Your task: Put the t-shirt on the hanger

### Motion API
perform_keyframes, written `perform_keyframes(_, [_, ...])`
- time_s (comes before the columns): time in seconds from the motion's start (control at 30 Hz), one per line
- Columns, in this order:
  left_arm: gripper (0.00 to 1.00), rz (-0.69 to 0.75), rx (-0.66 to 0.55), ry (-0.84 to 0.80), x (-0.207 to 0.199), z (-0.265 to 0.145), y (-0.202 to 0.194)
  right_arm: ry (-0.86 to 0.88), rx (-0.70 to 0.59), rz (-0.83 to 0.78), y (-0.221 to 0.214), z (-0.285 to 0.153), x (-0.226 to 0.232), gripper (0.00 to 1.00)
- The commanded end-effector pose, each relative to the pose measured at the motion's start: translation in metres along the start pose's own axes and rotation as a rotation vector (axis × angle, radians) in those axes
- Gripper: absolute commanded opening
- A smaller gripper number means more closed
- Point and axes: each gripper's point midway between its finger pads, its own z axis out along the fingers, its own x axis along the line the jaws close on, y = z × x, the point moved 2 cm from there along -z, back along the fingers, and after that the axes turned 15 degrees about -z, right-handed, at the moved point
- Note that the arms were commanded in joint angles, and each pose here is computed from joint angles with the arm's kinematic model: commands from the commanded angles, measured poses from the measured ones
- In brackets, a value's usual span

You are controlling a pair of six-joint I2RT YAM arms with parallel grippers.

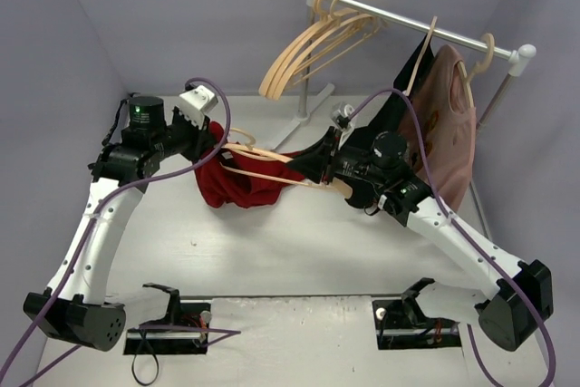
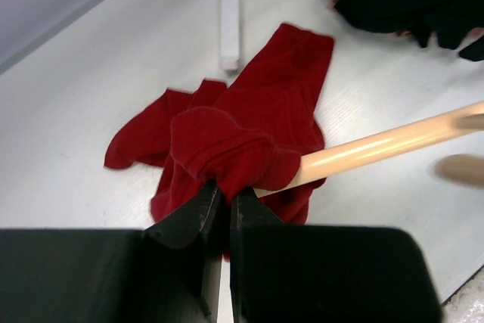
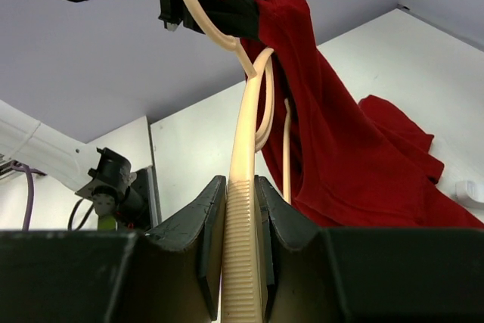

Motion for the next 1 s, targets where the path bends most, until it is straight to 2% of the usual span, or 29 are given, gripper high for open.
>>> perform_keyframes(0.0, [0.0,0.085,-0.131,-0.179,-0.035,-0.019,0.053,0.088,-0.241,-0.197,0.086,0.009,0.012,0.0])
perform_keyframes(0.33, [0.0,0.133,-0.3,-0.286,-0.076,-0.074,0.116,0.047,-0.375,-0.324,0.144,0.024,-0.004,0.0])
perform_keyframes(0.5, [0.0,0.139,-0.321,-0.27,-0.077,-0.083,0.117,0.058,-0.44,-0.314,0.16,0.026,-0.004,0.0])
perform_keyframes(0.8, [0.0,0.13,-0.344,-0.215,-0.074,-0.089,0.121,0.099,-0.479,-0.262,0.145,0.028,0.006,0.0])
perform_keyframes(0.97, [0.23,0.12,-0.356,-0.137,-0.063,-0.093,0.118,0.09,-0.482,-0.261,0.141,0.029,0.005,0.0])
